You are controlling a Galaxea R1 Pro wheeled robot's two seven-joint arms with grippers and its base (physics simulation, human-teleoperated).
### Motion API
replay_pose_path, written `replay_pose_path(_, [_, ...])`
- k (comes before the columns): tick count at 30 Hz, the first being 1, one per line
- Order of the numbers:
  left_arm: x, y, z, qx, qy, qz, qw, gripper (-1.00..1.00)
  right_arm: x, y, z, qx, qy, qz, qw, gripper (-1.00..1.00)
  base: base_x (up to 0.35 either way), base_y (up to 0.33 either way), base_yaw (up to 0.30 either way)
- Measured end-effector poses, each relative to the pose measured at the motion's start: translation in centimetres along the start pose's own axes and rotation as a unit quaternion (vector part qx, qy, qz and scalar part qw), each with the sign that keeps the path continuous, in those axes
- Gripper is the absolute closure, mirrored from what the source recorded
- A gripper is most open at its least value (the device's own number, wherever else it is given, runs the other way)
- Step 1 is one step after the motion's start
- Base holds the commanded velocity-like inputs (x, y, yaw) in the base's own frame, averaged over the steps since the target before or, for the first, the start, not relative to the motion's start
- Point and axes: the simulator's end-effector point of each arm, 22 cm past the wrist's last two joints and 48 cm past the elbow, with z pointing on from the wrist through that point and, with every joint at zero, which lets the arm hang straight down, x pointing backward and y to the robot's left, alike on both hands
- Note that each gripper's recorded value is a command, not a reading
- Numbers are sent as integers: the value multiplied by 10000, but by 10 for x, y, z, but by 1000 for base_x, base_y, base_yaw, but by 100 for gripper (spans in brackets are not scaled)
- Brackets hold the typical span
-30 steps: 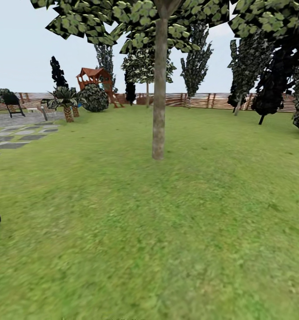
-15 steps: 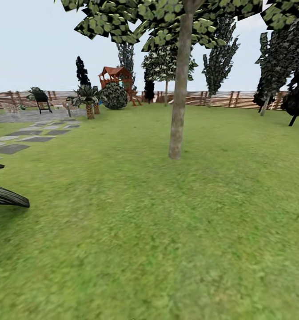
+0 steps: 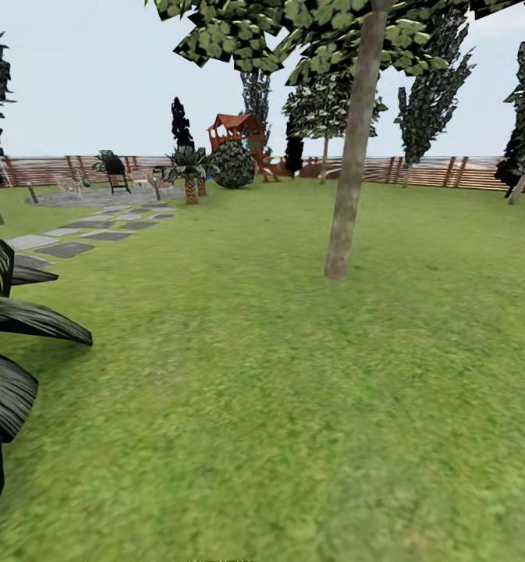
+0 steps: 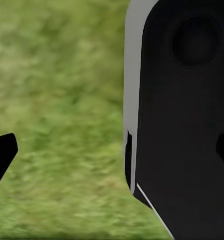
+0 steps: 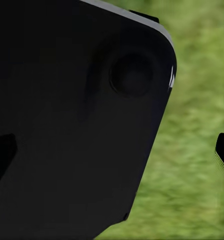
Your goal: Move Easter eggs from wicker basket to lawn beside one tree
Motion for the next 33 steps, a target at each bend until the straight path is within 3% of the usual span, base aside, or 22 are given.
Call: replay_pose_path(33, [7, 0, 0, 1, 93, 5, 10000, -100, 7, 2, 0, -23, 91, 2, 10000, -100, 0, 0, 275])
